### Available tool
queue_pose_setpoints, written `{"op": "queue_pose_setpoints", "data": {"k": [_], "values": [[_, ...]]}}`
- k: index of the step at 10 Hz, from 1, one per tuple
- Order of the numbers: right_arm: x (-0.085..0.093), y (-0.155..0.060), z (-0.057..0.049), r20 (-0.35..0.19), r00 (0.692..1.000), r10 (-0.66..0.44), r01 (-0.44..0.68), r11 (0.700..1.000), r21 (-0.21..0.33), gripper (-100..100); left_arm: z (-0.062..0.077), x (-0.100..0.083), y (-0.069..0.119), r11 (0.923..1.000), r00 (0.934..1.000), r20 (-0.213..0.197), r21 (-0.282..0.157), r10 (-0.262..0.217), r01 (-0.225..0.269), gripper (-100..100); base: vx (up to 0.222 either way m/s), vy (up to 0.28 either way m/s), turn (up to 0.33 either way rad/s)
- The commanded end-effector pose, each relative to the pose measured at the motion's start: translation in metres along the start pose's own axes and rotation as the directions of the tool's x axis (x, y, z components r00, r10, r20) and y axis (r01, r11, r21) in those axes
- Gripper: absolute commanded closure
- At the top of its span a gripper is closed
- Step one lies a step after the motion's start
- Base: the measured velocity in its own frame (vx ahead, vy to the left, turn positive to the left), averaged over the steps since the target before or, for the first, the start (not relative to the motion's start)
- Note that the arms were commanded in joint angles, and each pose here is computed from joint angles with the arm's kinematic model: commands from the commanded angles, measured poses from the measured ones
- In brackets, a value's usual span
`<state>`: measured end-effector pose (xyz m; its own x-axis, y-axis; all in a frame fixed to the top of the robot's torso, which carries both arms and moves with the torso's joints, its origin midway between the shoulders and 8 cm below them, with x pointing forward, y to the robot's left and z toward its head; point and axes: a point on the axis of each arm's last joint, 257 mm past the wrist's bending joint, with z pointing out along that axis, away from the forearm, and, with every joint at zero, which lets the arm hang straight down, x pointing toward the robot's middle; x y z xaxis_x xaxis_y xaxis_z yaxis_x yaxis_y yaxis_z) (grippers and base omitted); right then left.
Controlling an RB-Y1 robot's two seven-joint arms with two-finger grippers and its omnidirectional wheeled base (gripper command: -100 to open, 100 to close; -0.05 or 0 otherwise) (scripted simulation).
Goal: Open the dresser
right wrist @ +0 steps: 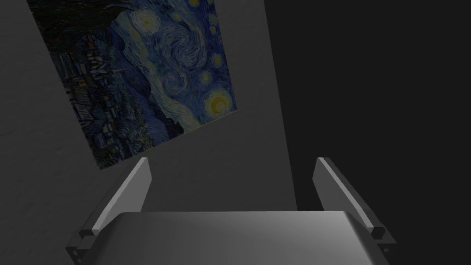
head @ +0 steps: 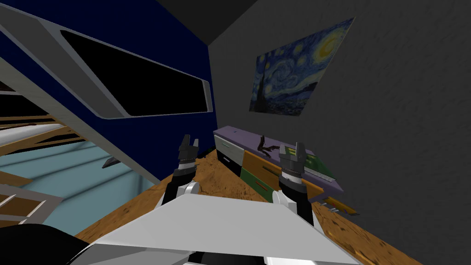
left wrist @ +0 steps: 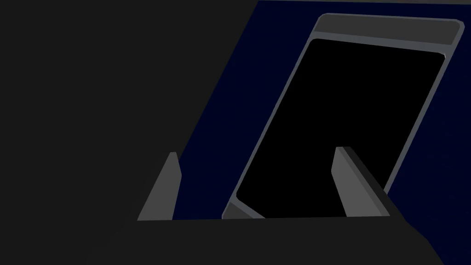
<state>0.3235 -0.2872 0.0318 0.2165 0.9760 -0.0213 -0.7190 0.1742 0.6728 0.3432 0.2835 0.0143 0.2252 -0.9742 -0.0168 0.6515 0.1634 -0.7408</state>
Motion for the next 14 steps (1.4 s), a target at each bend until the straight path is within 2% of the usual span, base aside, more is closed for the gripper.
{"op": "queue_pose_setpoints", "data": {"k": [1,9,10,11,13,14], "values": [[0.0,0.0,0.0,0.0,1.0,0.0,0.0,1.0,0.0,0,0.0,0.0,0.0,1.0,1.0,0.0,0.0,0.0,0.0,0,0.0,0.0,0.0],[0.0,0.0,0.0,0.0,1.0,0.0,0.0,1.0,0.0,0,0.0,0.0,0.0,1.0,1.0,0.0,0.0,0.0,0.0,0,0.0,0.0,0.0],[0.009,-0.009,-0.002,-0.058,0.998,-0.024,0.026,0.999,0.025,-100,0.0,0.0,0.0,1.0,1.0,0.0,0.0,0.0,0.0,0,0.021,0.024,0.025],[0.009,-0.009,-0.002,-0.063,0.998,-0.026,0.027,0.999,0.025,-100,0.0,0.0,0.0,1.0,1.0,0.0,0.0,0.0,0.0,0,0.02,0.034,0.011],[0.022,-0.031,-0.009,-0.152,0.986,-0.07,0.082,0.993,0.08,-100,0.0,0.0,0.0,1.0,1.0,0.0,0.0,0.0,0.0,0,0.036,0.06,0.027],[0.023,-0.031,-0.009,-0.157,0.985,-0.071,0.084,0.993,0.079,-100,0.0,0.0,0.0,1.0,1.0,0.0,0.0,0.0,0.0,0,0.055,0.061,0.014]]}}
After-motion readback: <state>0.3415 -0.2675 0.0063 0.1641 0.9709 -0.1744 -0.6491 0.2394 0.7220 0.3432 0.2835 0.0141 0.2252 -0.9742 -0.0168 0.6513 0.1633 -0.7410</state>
